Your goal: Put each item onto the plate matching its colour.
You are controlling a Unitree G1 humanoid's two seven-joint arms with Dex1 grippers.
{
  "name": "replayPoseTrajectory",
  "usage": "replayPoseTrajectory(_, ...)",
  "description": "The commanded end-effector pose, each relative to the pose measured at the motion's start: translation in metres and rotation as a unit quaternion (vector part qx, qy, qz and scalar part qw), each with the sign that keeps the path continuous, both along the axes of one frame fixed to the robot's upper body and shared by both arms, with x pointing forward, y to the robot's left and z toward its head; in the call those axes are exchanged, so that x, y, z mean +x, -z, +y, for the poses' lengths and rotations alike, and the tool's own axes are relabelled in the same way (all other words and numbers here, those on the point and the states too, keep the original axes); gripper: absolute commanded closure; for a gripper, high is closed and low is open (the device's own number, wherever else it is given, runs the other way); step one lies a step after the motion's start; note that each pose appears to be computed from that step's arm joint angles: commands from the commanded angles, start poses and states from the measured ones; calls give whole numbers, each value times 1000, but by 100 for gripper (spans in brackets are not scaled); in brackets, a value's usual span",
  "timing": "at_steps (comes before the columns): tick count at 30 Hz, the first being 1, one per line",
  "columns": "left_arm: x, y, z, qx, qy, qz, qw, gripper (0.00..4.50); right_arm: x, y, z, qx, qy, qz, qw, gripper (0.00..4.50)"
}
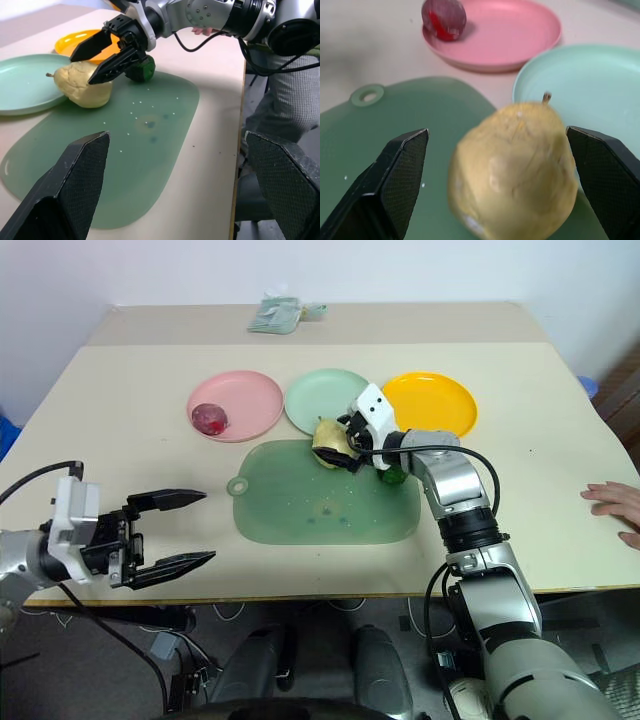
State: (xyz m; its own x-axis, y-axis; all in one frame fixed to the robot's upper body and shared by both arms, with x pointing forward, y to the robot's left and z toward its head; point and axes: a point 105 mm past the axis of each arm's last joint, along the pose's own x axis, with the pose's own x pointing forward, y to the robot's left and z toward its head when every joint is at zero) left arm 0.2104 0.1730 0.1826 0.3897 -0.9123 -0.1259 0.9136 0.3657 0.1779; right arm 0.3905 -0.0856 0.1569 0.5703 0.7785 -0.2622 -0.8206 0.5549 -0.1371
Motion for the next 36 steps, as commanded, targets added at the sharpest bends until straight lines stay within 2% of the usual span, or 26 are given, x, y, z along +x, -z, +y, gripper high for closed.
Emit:
replayPoseTrajectory(1,-4,-5,-3,-1,7,-16,1000,7,-3,-14,9,0,-13,-22,1000,0)
replayPoseTrajectory(13,-7,-1,-2,-3,1,-13,1000,7,2,-1,10,-20,-3,-9,1000,0)
replayPoseTrajectory(17,-8,0,-1,-3,-1,-11,1000,0,3,0,10,-23,-2,-10,1000,107)
replayPoseTrajectory(18,-8,1,-1,-4,-2,-11,1000,0,3,-1,11,-23,-3,-12,1000,119)
replayPoseTrajectory(23,-9,2,0,-5,-5,-11,1000,0,0,-12,10,-12,-10,-30,999,119)
replayPoseTrajectory(25,-9,2,-1,-7,-5,-11,1000,0,-4,-27,11,10,-19,-45,999,119)
replayPoseTrajectory(27,-9,2,-1,-9,-6,-12,1000,0,-4,-61,5,67,-17,-71,995,119)
replayPoseTrajectory(29,-9,2,-2,-11,-7,-13,1000,0,5,-91,-9,109,11,-102,989,119)
replayPoseTrajectory(31,-7,1,-2,-15,-11,-15,1000,0,19,-110,-32,120,49,-135,982,119)
replayPoseTrajectory(33,-7,1,-3,-18,-13,-16,1000,0,36,-118,-59,109,101,-176,973,119)
replayPoseTrajectory(36,-7,2,-5,-22,-14,-16,1000,0,56,-112,-91,93,167,-180,965,119)
